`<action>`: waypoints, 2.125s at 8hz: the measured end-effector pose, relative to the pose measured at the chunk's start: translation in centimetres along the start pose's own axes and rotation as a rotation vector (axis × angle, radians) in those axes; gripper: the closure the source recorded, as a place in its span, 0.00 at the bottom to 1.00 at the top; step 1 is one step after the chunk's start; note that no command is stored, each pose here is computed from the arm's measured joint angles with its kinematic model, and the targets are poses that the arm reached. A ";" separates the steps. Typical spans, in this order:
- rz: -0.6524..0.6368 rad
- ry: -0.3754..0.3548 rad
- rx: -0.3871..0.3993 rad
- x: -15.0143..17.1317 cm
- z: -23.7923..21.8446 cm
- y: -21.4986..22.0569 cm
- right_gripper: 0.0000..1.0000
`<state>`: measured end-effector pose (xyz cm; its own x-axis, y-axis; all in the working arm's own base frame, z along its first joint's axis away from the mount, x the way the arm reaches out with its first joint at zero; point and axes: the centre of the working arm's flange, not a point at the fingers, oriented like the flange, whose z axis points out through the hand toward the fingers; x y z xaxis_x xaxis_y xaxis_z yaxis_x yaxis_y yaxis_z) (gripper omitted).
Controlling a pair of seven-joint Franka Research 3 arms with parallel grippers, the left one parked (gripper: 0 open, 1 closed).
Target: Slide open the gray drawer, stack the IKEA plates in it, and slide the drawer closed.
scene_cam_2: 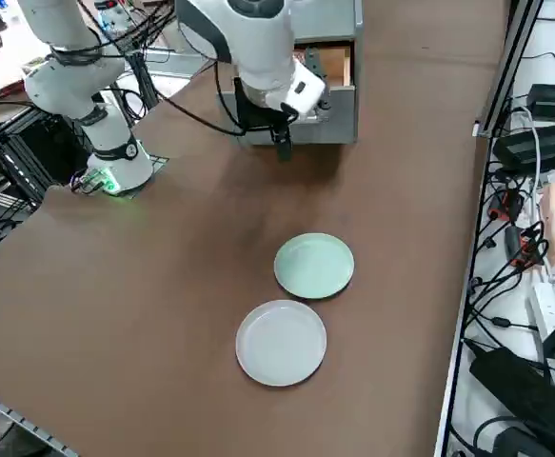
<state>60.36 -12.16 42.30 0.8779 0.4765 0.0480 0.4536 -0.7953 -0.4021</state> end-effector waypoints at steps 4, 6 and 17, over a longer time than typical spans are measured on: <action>0.490 0.054 -0.106 0.6 1.1 3.7 0.04; 0.669 0.091 -0.189 0.2 3.6 5.9 0.07; 1.096 0.205 -0.258 -5.3 14.5 18.0 0.15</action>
<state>61.66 -23.56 21.50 0.8184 -0.5721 -0.0549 -0.5742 -0.8098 -0.1207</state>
